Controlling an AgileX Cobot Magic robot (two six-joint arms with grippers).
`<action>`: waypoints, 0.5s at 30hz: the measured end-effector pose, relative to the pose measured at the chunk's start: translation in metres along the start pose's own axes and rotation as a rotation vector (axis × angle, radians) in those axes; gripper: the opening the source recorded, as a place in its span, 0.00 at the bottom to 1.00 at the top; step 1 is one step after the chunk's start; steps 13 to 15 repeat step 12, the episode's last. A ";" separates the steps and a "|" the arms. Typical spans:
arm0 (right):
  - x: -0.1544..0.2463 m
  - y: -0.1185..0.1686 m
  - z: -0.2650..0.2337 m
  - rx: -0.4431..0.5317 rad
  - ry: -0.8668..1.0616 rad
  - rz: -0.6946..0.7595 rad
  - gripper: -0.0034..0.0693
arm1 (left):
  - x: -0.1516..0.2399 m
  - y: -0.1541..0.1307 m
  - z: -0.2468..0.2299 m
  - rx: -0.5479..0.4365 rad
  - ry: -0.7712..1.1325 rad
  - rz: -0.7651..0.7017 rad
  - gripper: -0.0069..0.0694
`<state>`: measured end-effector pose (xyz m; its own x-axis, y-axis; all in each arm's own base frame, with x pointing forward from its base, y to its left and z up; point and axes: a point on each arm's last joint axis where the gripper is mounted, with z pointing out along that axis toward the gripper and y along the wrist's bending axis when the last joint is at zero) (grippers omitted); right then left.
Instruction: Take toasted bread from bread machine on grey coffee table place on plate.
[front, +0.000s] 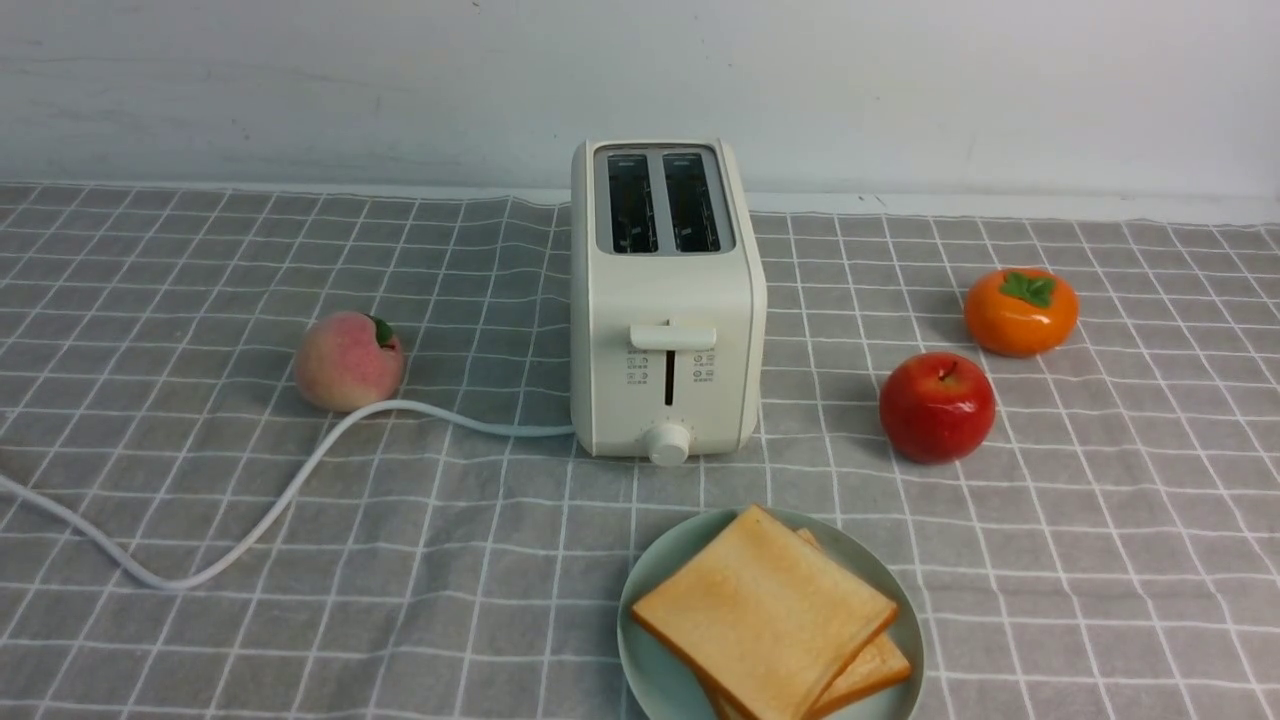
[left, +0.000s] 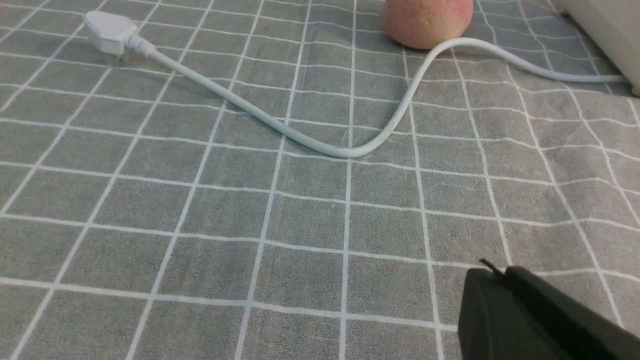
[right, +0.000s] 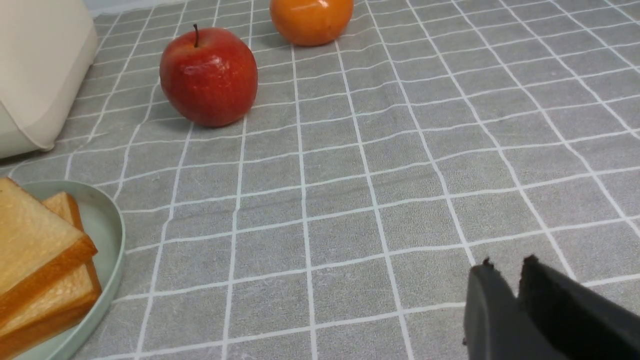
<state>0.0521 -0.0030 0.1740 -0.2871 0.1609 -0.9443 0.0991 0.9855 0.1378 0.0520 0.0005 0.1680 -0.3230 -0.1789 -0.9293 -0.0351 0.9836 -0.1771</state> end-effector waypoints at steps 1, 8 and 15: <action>0.000 0.000 0.000 0.000 0.000 0.000 0.18 | 0.000 0.000 0.000 0.000 0.000 0.000 0.11; 0.000 0.000 0.000 0.000 0.000 0.000 0.19 | 0.000 0.000 0.000 0.000 0.000 0.000 0.13; 0.000 0.000 0.000 0.000 0.000 0.000 0.20 | 0.000 0.000 0.000 0.000 0.000 0.000 0.13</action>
